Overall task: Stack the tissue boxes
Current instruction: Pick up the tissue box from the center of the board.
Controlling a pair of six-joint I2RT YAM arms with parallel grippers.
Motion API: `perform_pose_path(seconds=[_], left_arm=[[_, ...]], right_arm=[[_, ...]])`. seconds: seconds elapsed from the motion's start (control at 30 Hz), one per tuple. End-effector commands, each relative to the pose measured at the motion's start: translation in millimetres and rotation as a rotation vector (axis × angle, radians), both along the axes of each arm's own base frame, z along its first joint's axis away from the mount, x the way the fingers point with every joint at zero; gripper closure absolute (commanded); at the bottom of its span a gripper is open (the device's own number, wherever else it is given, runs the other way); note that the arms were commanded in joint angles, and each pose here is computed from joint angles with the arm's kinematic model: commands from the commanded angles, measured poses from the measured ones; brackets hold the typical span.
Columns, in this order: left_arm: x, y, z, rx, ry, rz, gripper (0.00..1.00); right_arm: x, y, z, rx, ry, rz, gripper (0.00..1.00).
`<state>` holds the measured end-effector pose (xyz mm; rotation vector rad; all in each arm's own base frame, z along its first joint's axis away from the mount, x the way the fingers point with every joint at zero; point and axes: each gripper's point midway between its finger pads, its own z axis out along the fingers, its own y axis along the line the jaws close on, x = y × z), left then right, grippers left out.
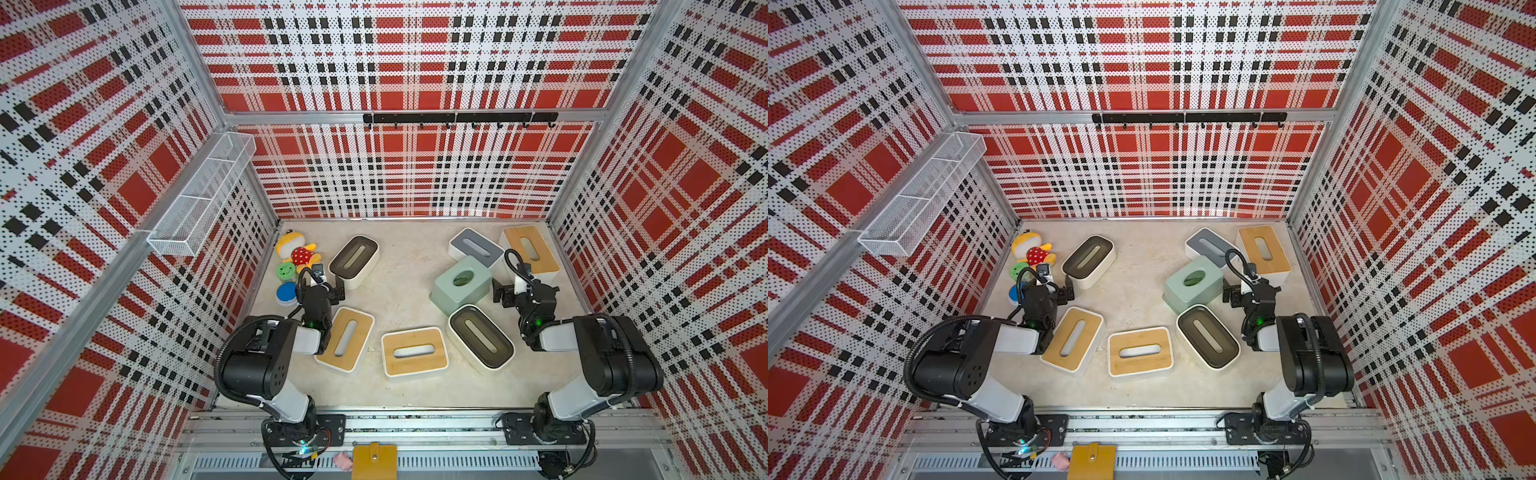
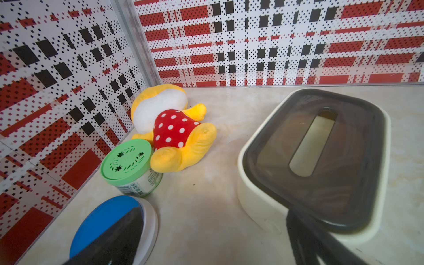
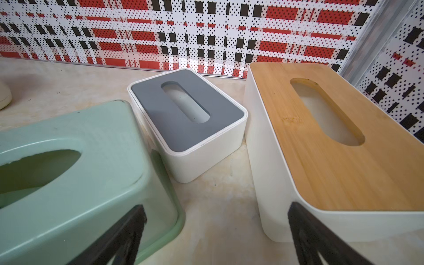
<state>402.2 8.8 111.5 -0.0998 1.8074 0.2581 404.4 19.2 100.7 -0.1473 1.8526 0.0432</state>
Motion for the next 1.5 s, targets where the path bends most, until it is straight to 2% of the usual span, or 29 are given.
perform_pose_path(seconds=[0.0,0.6,0.77,0.9,0.97,1.07,1.17,1.23,1.3,1.4,1.47], left_arm=[[-0.4,0.0,10.4,0.004,-0.037,0.008,0.01],[-0.7,0.8,10.5,0.0,-0.039,0.005,0.01],[-1.0,8.3,8.9,-0.051,-0.042,-0.002,0.01],[-3.1,8.2,12.0,-0.054,-0.061,-0.008,0.01],[-7.6,9.4,23.1,-0.053,-0.08,-0.005,0.01],[-14.6,16.3,42.4,-0.055,-0.08,0.038,0.01],[-20.3,17.5,62.0,-0.057,-0.069,0.087,0.01],[-19.3,10.5,80.9,-0.084,-0.075,0.069,0.0],[-17.2,0.8,105.2,-0.103,-0.089,0.043,0.01],[-20.4,-12.2,136.9,-0.227,-0.061,0.018,0.01],[-27.8,-14.6,151.1,-0.377,-0.045,0.04,0.01]], right_arm=[[3.0,0.0,9.0,0.002,-0.036,0.008,0.0],[2.2,-0.9,9.8,0.002,-0.041,0.003,0.0],[3.8,-19.9,8.7,0.013,-0.031,-0.111,0.0],[3.6,-21.6,11.2,0.015,-0.042,-0.12,0.0],[-8.1,-41.2,26.9,0.027,-0.08,-0.24,0.0],[-27.9,-48.1,64.9,0.037,-0.157,-0.294,0.0],[-43.1,-51.6,110.4,0.154,-0.272,-0.332,0.0],[-52.3,-49.2,140.5,0.21,-0.34,-0.317,0.0],[-64.2,-56.7,167.0,0.306,-0.372,-0.368,0.0],[-83.8,-77.9,194.7,0.449,-0.351,-0.521,0.0],[-95.7,-88.7,206.2,0.505,-0.305,-0.613,0.0]])
